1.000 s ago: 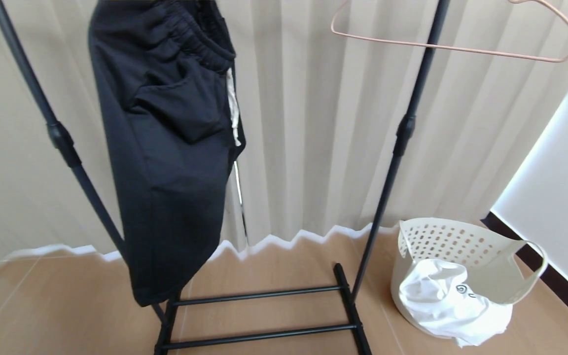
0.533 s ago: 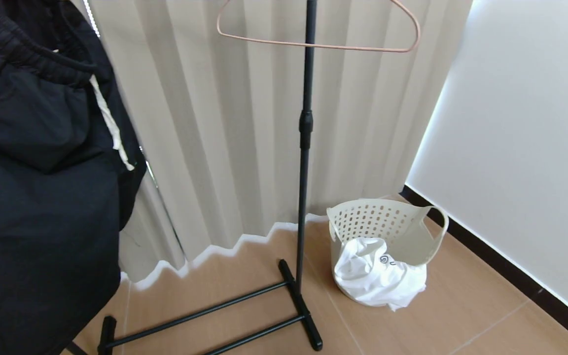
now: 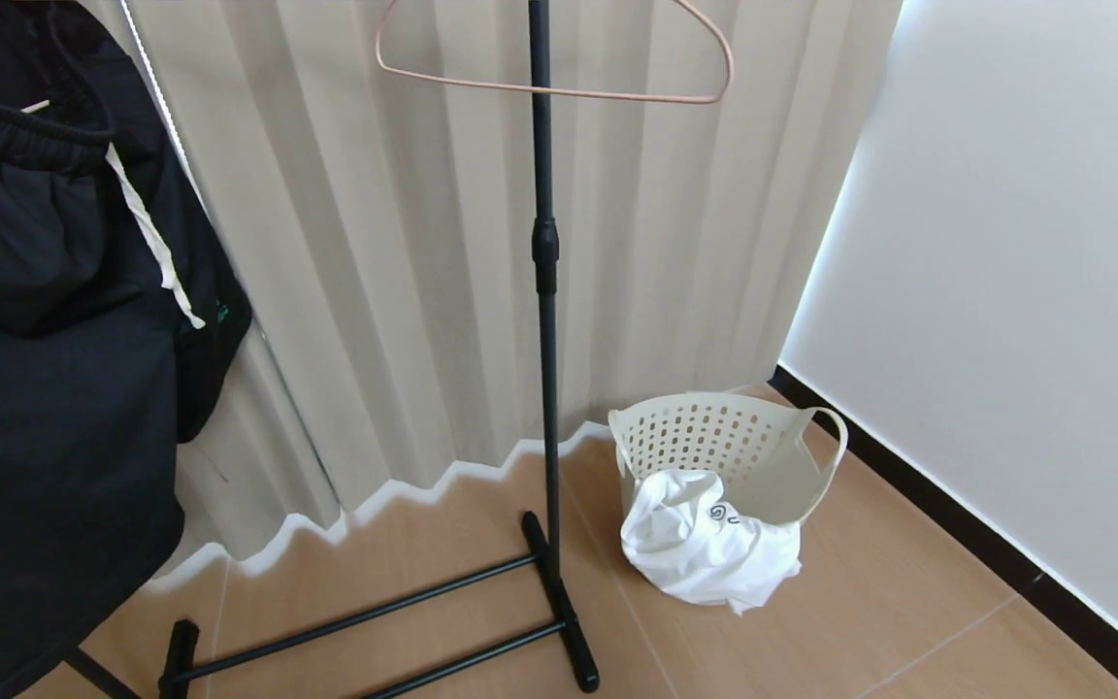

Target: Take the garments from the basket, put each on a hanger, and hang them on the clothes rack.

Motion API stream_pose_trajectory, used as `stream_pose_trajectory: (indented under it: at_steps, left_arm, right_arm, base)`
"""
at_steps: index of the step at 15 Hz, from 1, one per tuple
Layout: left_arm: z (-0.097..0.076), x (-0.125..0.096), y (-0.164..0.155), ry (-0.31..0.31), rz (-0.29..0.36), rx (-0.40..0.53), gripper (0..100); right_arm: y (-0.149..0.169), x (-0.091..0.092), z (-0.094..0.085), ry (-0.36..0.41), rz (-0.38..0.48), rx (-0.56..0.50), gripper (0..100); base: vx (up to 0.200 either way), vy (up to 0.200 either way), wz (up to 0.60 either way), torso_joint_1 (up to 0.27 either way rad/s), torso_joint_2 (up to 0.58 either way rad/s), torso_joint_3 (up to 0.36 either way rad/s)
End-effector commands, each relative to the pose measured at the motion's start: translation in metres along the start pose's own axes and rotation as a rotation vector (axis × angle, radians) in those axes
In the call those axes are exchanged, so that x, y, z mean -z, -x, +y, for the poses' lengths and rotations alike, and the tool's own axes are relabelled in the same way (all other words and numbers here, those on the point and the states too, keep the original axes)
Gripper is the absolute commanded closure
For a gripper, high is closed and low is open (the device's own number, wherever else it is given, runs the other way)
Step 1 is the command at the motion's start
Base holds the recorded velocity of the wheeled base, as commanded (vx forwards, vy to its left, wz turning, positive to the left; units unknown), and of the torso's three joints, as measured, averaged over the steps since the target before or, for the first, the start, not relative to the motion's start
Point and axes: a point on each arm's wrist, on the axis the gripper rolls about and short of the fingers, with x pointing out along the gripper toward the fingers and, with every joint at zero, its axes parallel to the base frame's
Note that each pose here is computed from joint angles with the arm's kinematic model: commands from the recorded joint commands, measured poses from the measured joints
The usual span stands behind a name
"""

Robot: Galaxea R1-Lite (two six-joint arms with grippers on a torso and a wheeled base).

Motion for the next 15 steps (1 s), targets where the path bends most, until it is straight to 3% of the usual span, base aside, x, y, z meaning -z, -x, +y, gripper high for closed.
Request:
stream_pose_trajectory:
  at_steps: [1, 6, 15]
  left_arm:
    - [0.0000, -0.0001, -0.0001, 0.002, 0.001, -0.001, 0]
    - [0.0000, -0.0001, -0.0001, 0.003, 0.001, -0.001, 0]
    - [0.0000, -0.0001, -0.0001, 0.005, 0.001, -0.001, 0]
  right_arm:
    - [-0.0001, -0.0002, 0.0000, 0.001, -0.001, -0.001, 0]
    - [-0.0001, -0.0002, 0.0000, 0.001, -0.001, -0.001, 0]
    - [-0.0001, -0.0004, -0.0001, -0.002, -0.002, 0.002, 0]
  base:
    - [0.200, 0.000, 0.00, 0.002, 0.01, 0.007]
    - [0.200, 0.000, 0.00, 0.001, 0.00, 0.005]
    - [0.000, 0.000, 0.00, 0.000, 0.00, -0.012]
